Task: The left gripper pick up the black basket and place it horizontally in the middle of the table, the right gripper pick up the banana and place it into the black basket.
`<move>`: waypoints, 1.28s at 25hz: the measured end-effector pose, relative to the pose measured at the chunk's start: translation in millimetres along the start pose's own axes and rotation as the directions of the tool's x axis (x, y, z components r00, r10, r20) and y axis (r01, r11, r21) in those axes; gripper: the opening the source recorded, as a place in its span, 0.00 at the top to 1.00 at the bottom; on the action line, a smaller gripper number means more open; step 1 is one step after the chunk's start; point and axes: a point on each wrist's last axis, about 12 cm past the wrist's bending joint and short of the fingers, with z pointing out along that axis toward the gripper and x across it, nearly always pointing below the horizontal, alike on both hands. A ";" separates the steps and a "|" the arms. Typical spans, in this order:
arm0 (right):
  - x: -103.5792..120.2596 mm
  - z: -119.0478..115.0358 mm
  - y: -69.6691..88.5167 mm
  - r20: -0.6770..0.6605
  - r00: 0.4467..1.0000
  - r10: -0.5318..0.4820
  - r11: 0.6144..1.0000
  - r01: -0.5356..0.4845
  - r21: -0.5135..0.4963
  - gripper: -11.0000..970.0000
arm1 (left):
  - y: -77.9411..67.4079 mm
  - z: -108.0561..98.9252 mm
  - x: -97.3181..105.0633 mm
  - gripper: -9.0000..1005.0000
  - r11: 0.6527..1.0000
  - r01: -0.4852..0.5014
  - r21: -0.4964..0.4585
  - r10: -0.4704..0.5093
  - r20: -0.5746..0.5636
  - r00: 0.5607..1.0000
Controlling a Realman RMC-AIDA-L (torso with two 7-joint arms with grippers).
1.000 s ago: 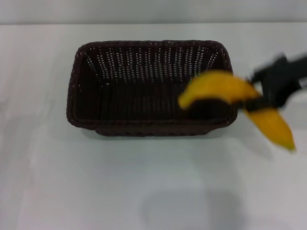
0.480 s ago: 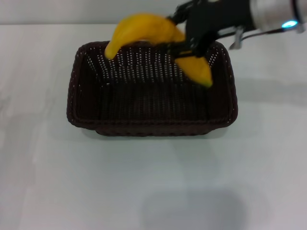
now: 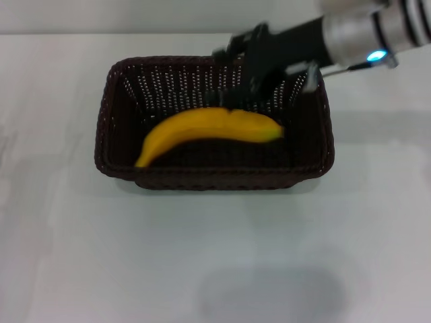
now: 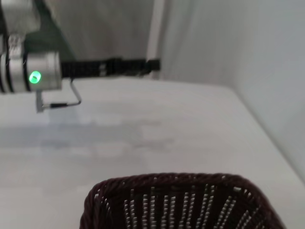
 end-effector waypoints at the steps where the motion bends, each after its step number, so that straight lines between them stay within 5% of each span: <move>1: 0.9 -7.0 -1.8 0.023 1.000 0.013 1.000 -0.013 0.019 0.34 | 0.0 0.1 0.0 0.14 1.000 0.000 0.000 0.000 0.000 1.000; 6: 14.0 -63.7 -13.7 0.243 0.965 0.099 0.975 -0.143 0.170 0.18 | 0.1 -0.3 -0.2 0.14 1.000 -0.001 0.001 0.001 0.001 1.000; 9: 39.8 -106.0 -17.8 0.465 0.872 0.150 0.924 -0.291 0.249 0.10 | 0.2 -1.4 -0.5 0.14 1.000 -0.008 -0.003 0.008 0.010 1.000; 13: 99.5 -153.0 -9.5 0.710 0.692 0.127 0.808 -0.488 0.330 0.10 | -4.0 -1.9 3.8 0.14 0.997 -0.080 -0.006 0.080 0.017 0.997; 16: 150.5 -168.4 8.9 0.790 0.612 0.047 0.689 -0.592 0.418 0.10 | -9.1 -2.0 8.0 0.14 0.994 -0.105 0.007 0.105 0.016 0.994; 17: 165.4 -170.1 16.0 0.792 0.610 0.017 0.645 -0.612 0.458 0.10 | -10.2 -1.9 8.6 0.14 0.994 -0.111 0.010 0.110 0.017 0.994; 18: 191.3 -168.4 29.4 0.781 0.624 -0.016 0.557 -0.643 0.525 0.10 | -10.5 -1.8 8.6 0.14 0.993 -0.114 0.011 0.114 0.018 0.993; 21: 224.7 -160.2 50.6 0.731 0.682 -0.024 0.421 -0.656 0.626 0.10 | -11.2 -2.5 10.1 0.14 0.993 -0.120 0.012 0.120 0.014 0.993; 22: 224.7 -160.2 50.6 0.731 0.682 -0.024 0.421 -0.656 0.626 0.10 | -11.3 -2.7 10.7 0.14 0.993 -0.120 0.012 0.120 0.011 0.993; 24: 250.0 -146.1 69.3 0.649 0.760 0.020 0.309 -0.622 0.719 0.10 | -11.3 -2.5 11.1 0.14 0.993 -0.120 0.012 0.120 0.008 0.993; 25: 250.0 -146.1 69.3 0.649 0.760 0.020 0.309 -0.622 0.719 0.10 | -11.3 -2.6 11.5 0.14 0.993 -0.121 0.012 0.121 0.005 0.993; 26: 265.2 -133.0 78.8 0.600 0.792 0.113 0.261 -0.606 0.752 0.10 | -11.7 -3.1 12.5 0.14 0.993 -0.118 0.012 0.118 0.001 0.993; 32: 269.3 -126.3 85.7 0.607 0.782 0.143 0.247 -0.622 0.743 0.10 | -11.9 -6.9 16.4 0.14 0.994 -0.111 0.007 0.111 -0.015 0.994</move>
